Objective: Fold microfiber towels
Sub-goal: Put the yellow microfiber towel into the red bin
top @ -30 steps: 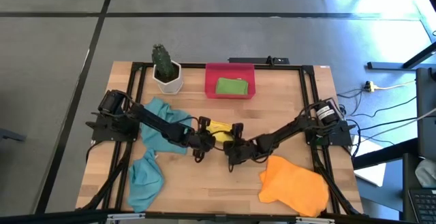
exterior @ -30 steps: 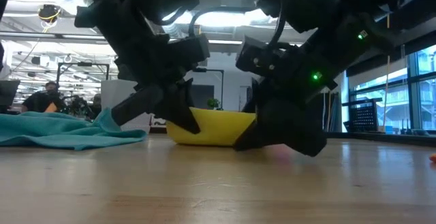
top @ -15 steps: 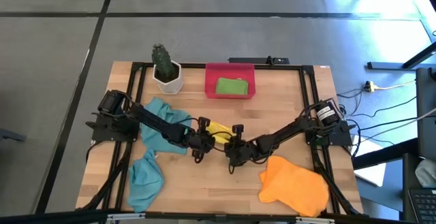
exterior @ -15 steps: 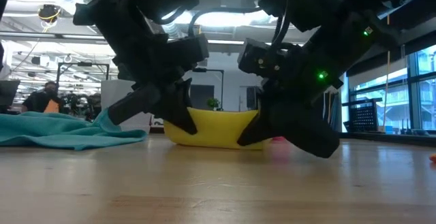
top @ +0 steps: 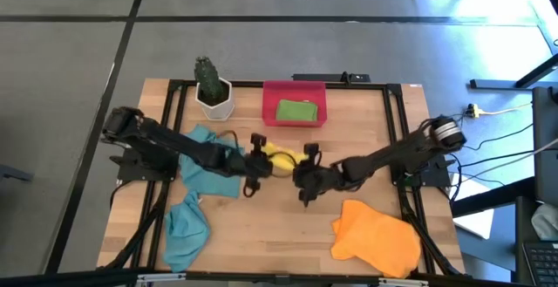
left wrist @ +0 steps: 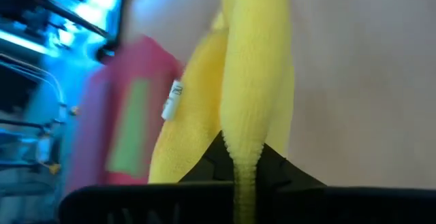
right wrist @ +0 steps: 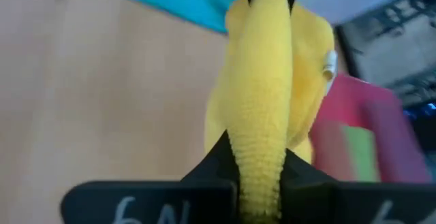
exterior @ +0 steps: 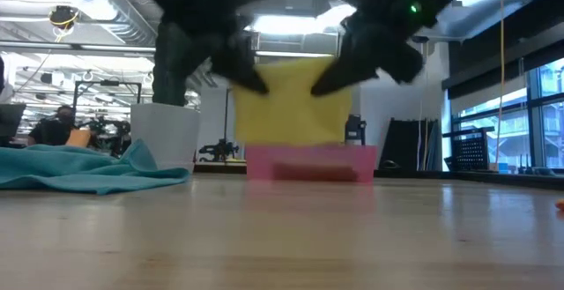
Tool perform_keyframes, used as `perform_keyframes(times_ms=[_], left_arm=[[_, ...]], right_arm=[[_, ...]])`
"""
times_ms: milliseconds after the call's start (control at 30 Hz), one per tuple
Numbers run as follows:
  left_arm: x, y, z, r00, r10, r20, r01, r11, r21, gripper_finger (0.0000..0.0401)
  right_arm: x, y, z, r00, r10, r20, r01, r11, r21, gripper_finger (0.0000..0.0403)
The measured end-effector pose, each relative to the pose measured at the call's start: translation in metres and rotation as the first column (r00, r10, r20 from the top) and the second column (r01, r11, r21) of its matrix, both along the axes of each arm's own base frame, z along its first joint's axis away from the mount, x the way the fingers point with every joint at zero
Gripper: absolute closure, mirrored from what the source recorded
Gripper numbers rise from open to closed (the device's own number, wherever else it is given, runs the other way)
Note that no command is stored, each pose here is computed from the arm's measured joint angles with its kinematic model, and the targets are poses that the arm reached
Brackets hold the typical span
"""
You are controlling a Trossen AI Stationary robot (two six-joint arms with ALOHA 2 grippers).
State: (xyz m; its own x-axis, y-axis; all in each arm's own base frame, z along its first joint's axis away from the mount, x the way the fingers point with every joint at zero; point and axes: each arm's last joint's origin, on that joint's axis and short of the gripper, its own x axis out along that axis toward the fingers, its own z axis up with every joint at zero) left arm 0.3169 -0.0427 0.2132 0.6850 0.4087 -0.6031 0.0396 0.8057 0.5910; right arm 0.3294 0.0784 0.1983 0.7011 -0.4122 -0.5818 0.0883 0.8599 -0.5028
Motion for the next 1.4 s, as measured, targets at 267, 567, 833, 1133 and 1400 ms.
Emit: perform_keyframes(times_ms=[267,567,833,1133,1400], left_arm=[[0.004,0.066,0.047,0.997,-0.001,0.074,-0.005,0.997,0.071,0.0401],[0.006,0.141,0.049,0.991,-0.041,0.129,0.031,0.997,0.075,0.0401],[0.016,0.188,0.024,0.983,-0.069,0.171,0.054,0.995,0.089,0.0401],[0.026,0.216,-0.004,0.984,-0.051,0.173,0.024,0.987,0.157,0.0401],[0.028,0.230,-0.027,0.991,-0.044,0.123,0.021,0.983,0.183,0.0401]], right_arm=[[-0.015,-0.070,0.045,0.992,-0.120,0.031,0.121,0.992,-0.035,0.0386],[-0.023,-0.156,0.047,0.982,-0.190,-0.002,0.190,0.982,0.019,0.0386],[-0.035,-0.201,0.045,0.973,-0.230,-0.022,0.231,0.972,0.041,0.0386],[-0.037,-0.230,0.026,0.959,-0.273,-0.079,0.275,0.961,0.013,0.0386],[-0.030,-0.255,-0.006,0.947,-0.289,-0.137,0.291,0.957,-0.008,0.0386]])
